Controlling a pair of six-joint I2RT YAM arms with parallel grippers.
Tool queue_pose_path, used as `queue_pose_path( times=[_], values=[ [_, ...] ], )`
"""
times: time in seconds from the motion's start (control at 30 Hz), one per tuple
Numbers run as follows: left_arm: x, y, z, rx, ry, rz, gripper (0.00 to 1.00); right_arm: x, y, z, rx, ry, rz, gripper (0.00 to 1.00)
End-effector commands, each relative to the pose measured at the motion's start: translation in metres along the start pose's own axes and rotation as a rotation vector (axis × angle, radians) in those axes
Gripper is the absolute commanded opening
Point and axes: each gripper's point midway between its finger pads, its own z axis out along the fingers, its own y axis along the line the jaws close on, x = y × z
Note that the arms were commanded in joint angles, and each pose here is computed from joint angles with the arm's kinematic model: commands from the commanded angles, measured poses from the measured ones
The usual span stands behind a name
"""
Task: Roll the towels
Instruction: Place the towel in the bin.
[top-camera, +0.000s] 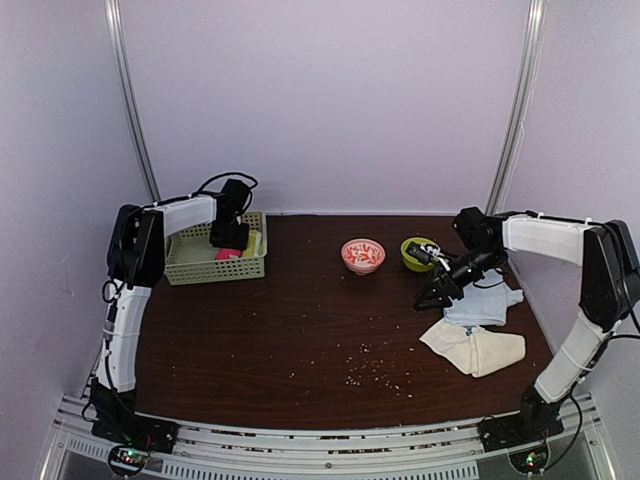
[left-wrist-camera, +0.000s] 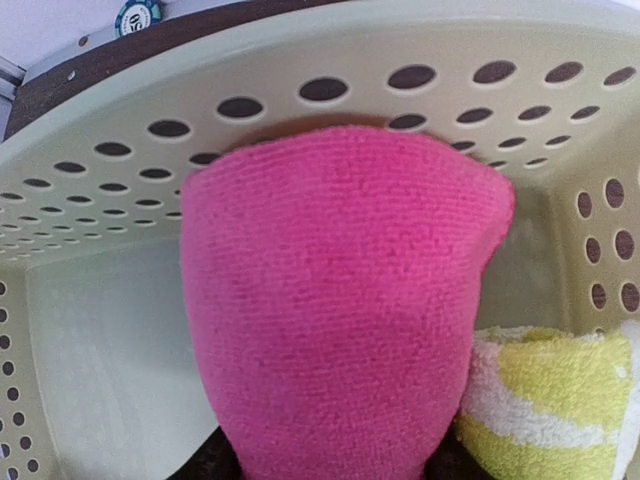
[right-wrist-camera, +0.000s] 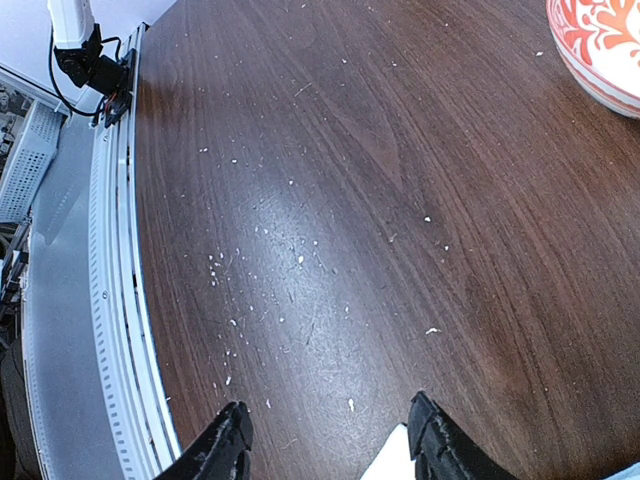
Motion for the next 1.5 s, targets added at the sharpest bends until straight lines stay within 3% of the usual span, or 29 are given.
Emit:
queue_pose_path(
  times=[0.0, 0.67, 0.8, 0.9, 1.1, 1.33, 1.47],
  values=[
    [0.002, 0.003, -0.011, 0.021, 0.011, -0.015, 0.52, -0.006, 0.002, 0.0, -0.005, 0.0, -0.026, 0.54],
    [-0.011, 0.008, -0.046, 0.044, -0.036, -0.026, 0.6, -0.006, 0.005, 0.0, 0.0, 0.011, -0.038, 0.55],
    [-0.013, 0.008, -0.048, 0.045, -0.042, -0.025, 0.66, -0.005, 0.005, 0.0, 0.0, 0.013, -0.039, 0.55],
    [-0.012, 0.007, -0.047, 0.05, -0.038, -0.021, 0.79, -0.006, 0.006, 0.0, 0.001, 0.013, -0.043, 0.55],
    [-0.017, 0.007, -0.055, 0.061, -0.053, -0.023, 0.79, -0.005, 0.006, 0.001, -0.001, 0.018, -0.041, 0.55],
    [-0.034, 0.017, -0.106, 0.077, -0.131, -0.049, 0.78, -0.011, 0.008, -0.005, 0.011, 0.015, -0.056, 0.54],
    [-0.044, 0.011, -0.154, 0.114, -0.2, -0.022, 0.77, -0.034, -0.003, -0.027, 0.162, -0.015, -0.087, 0.53]
  ],
)
